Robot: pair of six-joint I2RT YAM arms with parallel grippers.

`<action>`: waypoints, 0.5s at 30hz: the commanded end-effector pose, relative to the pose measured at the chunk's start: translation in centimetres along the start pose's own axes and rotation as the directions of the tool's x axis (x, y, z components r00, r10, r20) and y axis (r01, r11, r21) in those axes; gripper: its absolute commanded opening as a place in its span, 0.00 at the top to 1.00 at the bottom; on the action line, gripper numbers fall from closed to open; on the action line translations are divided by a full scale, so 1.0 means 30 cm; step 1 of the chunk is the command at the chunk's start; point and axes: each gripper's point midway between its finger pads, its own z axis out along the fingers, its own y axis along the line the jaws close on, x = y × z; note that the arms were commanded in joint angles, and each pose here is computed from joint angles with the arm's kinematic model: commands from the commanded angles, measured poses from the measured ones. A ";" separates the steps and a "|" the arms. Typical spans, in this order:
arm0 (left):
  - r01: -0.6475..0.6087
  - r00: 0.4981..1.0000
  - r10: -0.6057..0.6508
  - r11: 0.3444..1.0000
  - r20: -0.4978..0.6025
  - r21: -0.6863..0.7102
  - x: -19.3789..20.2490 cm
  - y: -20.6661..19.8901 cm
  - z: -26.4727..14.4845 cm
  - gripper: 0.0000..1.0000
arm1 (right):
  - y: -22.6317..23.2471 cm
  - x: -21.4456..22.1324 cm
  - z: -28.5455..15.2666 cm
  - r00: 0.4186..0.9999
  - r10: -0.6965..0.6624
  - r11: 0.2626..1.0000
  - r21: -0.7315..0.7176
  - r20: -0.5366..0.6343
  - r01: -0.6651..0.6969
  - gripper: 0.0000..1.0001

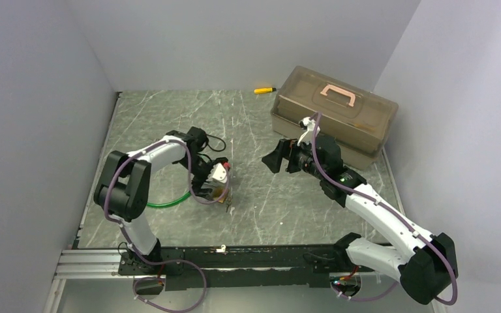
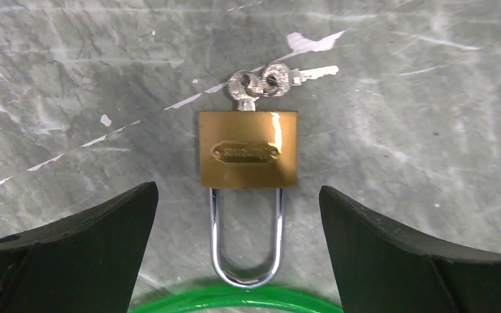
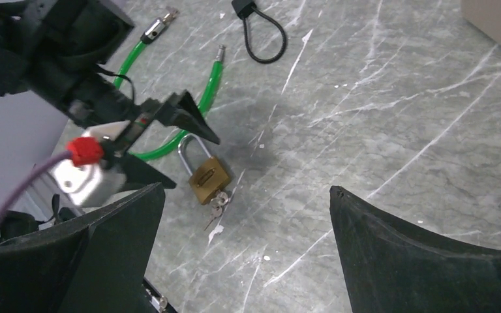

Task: Unlock with the key
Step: Pick up the lock from the center of the board.

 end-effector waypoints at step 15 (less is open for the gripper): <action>-0.036 0.951 -0.004 0.991 -0.309 -0.126 0.126 0.043 0.122 0.17 | 0.074 -0.149 -0.048 0.995 -0.028 0.996 -0.077 0.091 0.035 0.00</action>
